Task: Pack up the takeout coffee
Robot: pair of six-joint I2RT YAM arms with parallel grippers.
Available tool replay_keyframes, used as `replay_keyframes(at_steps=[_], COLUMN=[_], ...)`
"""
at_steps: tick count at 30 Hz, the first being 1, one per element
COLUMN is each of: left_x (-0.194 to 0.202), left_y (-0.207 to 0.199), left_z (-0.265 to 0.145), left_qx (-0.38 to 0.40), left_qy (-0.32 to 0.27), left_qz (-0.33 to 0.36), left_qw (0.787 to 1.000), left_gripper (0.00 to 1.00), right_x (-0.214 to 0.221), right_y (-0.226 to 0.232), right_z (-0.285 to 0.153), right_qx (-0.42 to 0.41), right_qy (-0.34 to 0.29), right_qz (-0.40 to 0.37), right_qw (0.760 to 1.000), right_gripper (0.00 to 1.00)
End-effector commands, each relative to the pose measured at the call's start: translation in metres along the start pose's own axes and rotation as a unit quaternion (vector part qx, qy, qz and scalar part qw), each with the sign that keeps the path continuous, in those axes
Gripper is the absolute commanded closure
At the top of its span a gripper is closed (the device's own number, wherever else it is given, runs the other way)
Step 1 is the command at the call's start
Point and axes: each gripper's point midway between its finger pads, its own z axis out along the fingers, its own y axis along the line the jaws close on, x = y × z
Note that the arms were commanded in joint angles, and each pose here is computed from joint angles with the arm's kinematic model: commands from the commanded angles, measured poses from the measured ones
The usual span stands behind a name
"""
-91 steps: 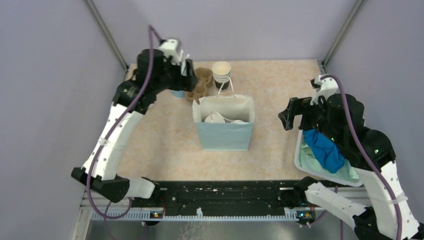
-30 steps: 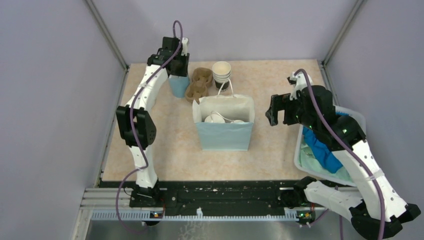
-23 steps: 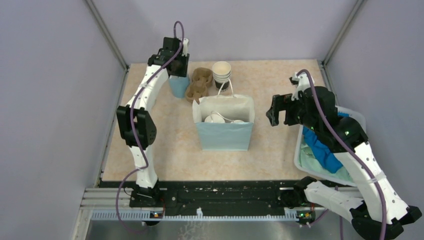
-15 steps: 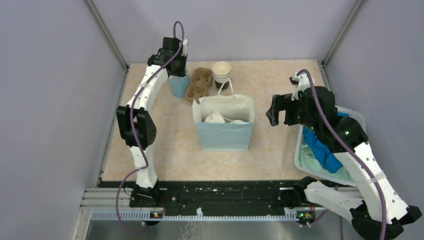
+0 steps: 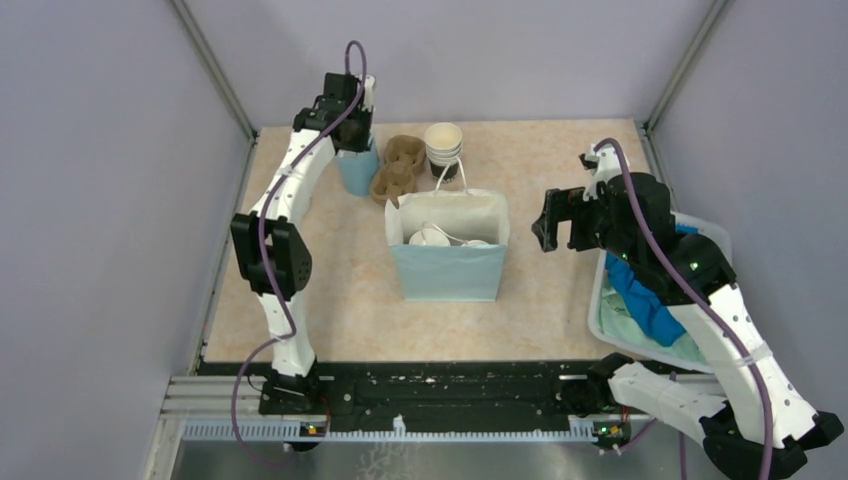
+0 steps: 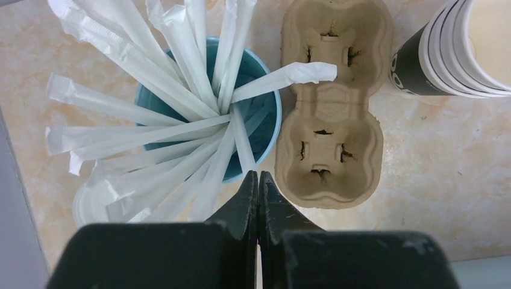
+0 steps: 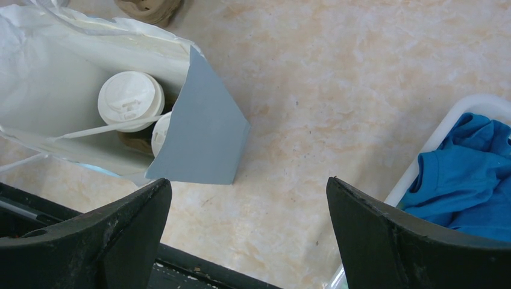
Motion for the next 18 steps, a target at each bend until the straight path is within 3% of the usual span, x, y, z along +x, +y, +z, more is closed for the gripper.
replay_keyframes(at_steps=[1,12,18], left_x=[-0.054,-0.068,-0.052], left_y=[0.0,-0.001,-0.038], left_z=[-0.071,-0.222,-0.33], left_qx=[0.006,0.031,0.15], left_qy=[-0.085,-0.166,-0.225], left_qz=[-0.012,-0.051,-0.044], left_qw=[0.996,0.984,0.962], left_gripper=[1.0,1.0,1.0], right_x=[-0.022,-0.027,-0.021], right_y=[0.003,0.006,0.008], right_z=[-0.012,-0.031,-0.043], right_qx=[-0.007,-0.021,-0.033], right_qy=[-0.037,-0.048,-0.045], right_qz=[0.008,0.017,0.034], right_qw=[0.999,0.998,0.998], right_gripper=[0.01,0.01,0.01])
